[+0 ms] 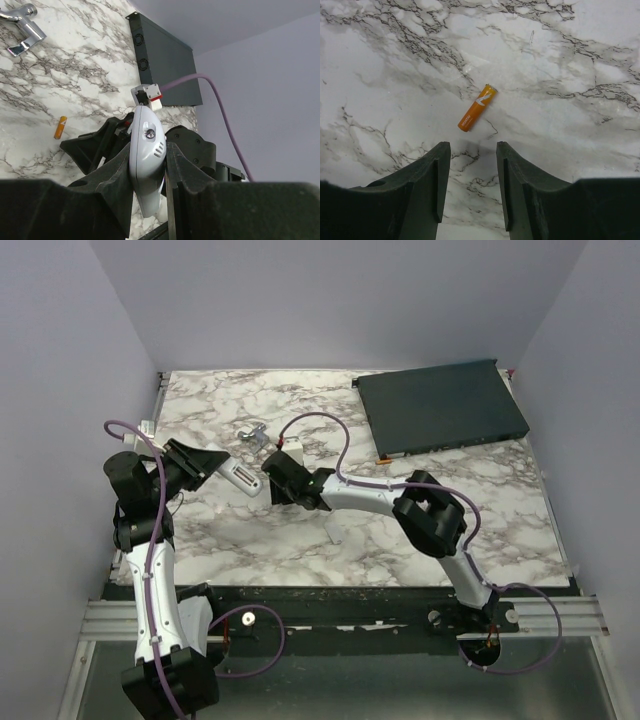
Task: Load the batteries into the remote control
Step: Pick up the battery from the center of the board.
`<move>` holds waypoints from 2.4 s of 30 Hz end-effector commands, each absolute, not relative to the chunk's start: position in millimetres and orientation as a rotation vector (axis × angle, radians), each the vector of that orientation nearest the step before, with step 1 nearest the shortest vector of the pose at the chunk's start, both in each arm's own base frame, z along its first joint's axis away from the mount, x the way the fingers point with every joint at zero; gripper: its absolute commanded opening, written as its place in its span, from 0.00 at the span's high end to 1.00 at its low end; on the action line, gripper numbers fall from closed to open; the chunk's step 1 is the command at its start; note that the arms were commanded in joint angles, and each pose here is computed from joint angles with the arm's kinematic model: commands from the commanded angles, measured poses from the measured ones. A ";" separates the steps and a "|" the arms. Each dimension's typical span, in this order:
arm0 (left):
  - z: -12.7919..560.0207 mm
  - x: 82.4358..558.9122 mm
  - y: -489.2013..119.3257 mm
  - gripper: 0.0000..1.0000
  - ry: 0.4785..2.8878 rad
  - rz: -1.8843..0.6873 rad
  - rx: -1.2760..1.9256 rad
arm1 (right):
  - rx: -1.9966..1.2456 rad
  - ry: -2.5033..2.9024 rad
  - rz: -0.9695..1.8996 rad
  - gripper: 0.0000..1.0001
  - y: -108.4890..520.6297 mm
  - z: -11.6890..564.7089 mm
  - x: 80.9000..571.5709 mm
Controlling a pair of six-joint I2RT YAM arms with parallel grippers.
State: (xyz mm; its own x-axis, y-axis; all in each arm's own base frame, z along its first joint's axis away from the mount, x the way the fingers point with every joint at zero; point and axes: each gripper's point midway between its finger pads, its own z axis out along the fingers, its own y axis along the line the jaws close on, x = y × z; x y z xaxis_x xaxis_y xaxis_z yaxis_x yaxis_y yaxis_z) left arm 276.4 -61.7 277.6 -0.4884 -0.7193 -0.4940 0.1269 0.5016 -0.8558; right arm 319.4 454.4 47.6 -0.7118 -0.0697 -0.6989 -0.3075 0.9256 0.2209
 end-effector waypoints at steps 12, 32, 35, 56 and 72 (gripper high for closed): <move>295.8 276.5 -59.1 1.00 1.756 -1.095 -0.451 | -0.199 2.344 0.362 0.52 458.1 26.4 345.8; 294.1 278.7 -57.3 1.00 1.758 -1.095 -0.457 | -0.424 2.389 0.232 0.70 426.0 3.6 328.6; 293.1 279.5 -56.4 1.00 1.759 -1.094 -0.461 | -0.537 2.388 0.201 0.78 415.0 1.5 320.4; 308.2 268.0 -104.8 1.00 1.772 -1.246 -0.160 | -0.415 2.372 0.041 0.99 255.6 57.7 311.7; 345.6 198.9 -195.2 1.00 1.509 -1.518 0.529 | -0.232 1.933 0.412 0.99 230.1 161.5 285.2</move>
